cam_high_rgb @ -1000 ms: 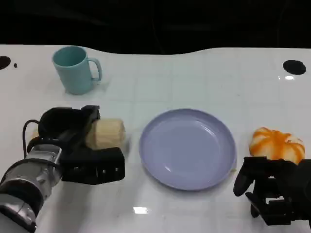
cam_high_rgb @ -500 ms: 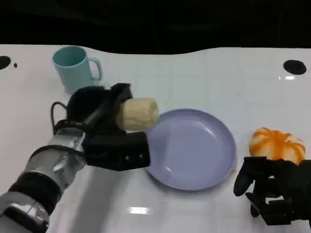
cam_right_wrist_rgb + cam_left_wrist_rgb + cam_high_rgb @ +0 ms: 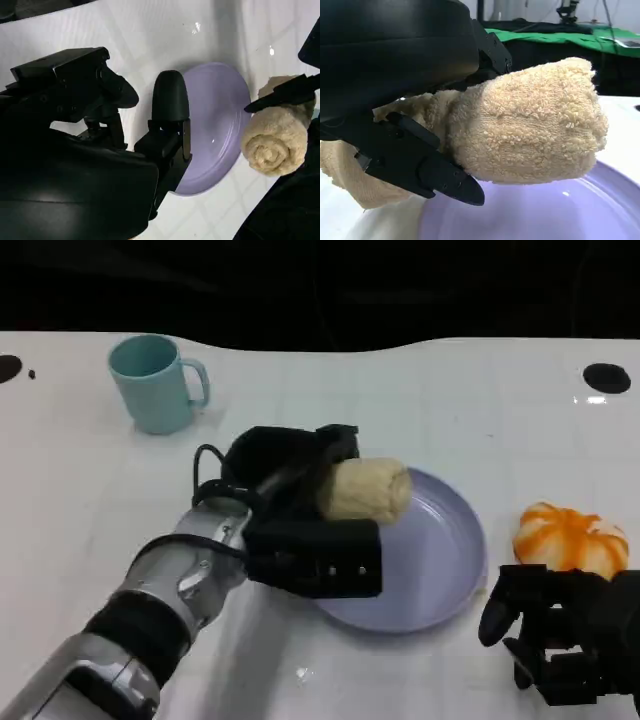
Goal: Grasp the towel on the left side of the plate with the left hand and place it into the plate.
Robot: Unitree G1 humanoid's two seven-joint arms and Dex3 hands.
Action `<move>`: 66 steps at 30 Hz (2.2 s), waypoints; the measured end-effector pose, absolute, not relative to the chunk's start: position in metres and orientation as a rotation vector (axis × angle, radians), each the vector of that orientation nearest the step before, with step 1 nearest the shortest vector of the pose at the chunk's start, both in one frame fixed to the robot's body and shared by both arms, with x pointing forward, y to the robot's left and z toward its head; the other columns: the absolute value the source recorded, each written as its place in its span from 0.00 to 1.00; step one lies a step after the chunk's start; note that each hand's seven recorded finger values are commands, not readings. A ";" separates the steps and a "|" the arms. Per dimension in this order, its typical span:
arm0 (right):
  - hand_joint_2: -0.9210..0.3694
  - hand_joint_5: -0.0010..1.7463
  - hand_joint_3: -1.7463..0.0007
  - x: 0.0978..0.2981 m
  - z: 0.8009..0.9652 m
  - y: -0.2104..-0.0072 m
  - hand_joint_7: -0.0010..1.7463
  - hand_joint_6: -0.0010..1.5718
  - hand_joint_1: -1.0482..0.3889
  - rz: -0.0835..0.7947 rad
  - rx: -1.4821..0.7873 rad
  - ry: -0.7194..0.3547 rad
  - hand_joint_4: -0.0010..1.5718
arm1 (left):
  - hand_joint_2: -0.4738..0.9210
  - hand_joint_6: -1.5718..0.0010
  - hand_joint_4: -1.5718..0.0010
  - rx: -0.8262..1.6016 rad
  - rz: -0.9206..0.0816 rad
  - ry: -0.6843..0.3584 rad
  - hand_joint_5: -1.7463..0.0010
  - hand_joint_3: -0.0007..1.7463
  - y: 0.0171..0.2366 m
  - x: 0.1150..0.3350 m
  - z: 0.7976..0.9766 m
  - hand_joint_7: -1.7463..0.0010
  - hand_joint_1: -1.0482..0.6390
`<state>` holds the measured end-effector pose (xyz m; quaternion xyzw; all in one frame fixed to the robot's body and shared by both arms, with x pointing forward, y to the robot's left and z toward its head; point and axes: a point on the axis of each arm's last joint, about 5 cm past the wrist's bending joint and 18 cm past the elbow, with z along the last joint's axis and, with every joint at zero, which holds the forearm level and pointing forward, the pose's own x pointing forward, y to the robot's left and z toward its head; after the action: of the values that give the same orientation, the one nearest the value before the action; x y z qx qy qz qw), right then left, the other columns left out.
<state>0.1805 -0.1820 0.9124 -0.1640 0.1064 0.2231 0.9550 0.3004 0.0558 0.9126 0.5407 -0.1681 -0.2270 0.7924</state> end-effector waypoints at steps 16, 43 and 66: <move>0.22 0.95 0.41 0.180 0.913 -0.182 0.83 0.43 0.79 0.458 -0.326 0.212 0.42 | 1.00 0.76 0.70 1.192 -0.731 -0.375 0.89 0.01 0.041 0.297 0.924 1.00 0.27; 0.16 0.97 0.47 0.180 0.915 -0.183 0.84 0.41 0.80 0.464 -0.293 0.240 0.40 | 1.00 0.62 0.57 0.935 -0.696 -0.305 0.87 0.10 0.106 0.290 0.956 0.93 0.30; 0.14 0.94 0.48 0.181 0.916 -0.183 0.83 0.41 0.80 0.469 -0.293 0.237 0.40 | 0.75 0.54 0.54 0.002 -0.536 -0.016 0.03 0.69 0.171 0.227 0.907 0.21 0.53</move>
<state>0.1809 -0.1829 0.9157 -0.1443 0.1165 0.2310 0.9551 0.2274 0.1715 0.9071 0.0011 -0.0081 -0.2646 0.9643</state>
